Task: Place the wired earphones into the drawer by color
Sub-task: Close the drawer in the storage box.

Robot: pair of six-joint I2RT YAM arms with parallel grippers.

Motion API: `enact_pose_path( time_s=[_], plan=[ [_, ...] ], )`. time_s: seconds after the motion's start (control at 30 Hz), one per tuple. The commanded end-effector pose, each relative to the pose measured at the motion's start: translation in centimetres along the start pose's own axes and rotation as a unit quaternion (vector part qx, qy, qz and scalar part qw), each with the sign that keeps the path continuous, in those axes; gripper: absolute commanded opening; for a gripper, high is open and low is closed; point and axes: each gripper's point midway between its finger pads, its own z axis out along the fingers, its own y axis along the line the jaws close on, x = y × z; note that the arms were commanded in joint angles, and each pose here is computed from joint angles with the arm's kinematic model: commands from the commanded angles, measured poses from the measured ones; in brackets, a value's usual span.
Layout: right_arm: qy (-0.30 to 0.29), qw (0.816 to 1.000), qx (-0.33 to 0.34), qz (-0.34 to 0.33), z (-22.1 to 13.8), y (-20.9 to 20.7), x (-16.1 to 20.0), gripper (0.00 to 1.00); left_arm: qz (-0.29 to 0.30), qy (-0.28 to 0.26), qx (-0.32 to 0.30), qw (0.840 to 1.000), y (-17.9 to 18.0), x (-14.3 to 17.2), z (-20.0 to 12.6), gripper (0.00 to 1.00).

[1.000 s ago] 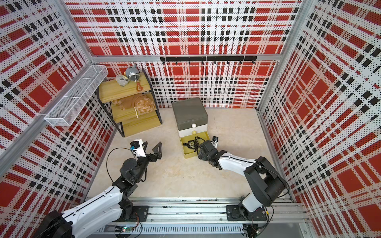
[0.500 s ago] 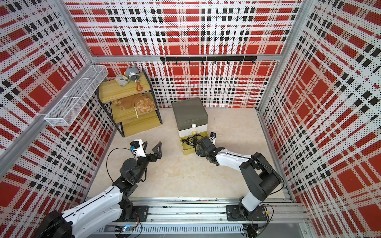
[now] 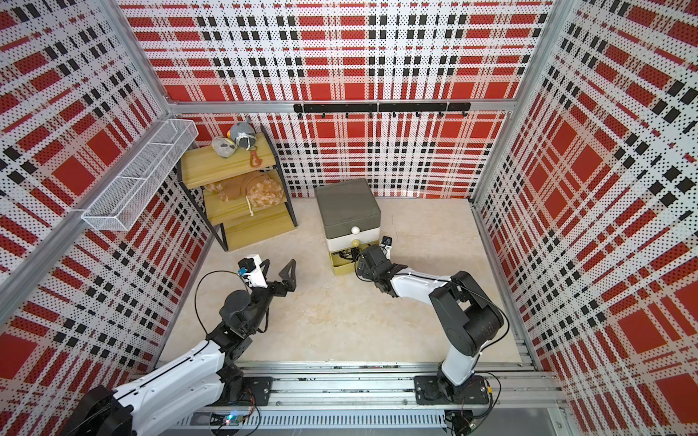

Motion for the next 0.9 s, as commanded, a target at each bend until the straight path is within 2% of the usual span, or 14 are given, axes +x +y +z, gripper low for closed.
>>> enact_pose_path(
  time_s=[0.0,0.87],
  plan=[
    [-0.02,1.0,-0.016,0.008,0.7,0.9,-1.4,1.0,0.006,-0.007,-0.008,1.0,0.5,-0.1,-0.1,0.99],
    [-0.067,0.996,-0.061,0.028,4.2,2.6,-3.8,0.99,0.01,-0.005,-0.014,1.0,0.8,0.2,0.0,0.99]
  ],
)
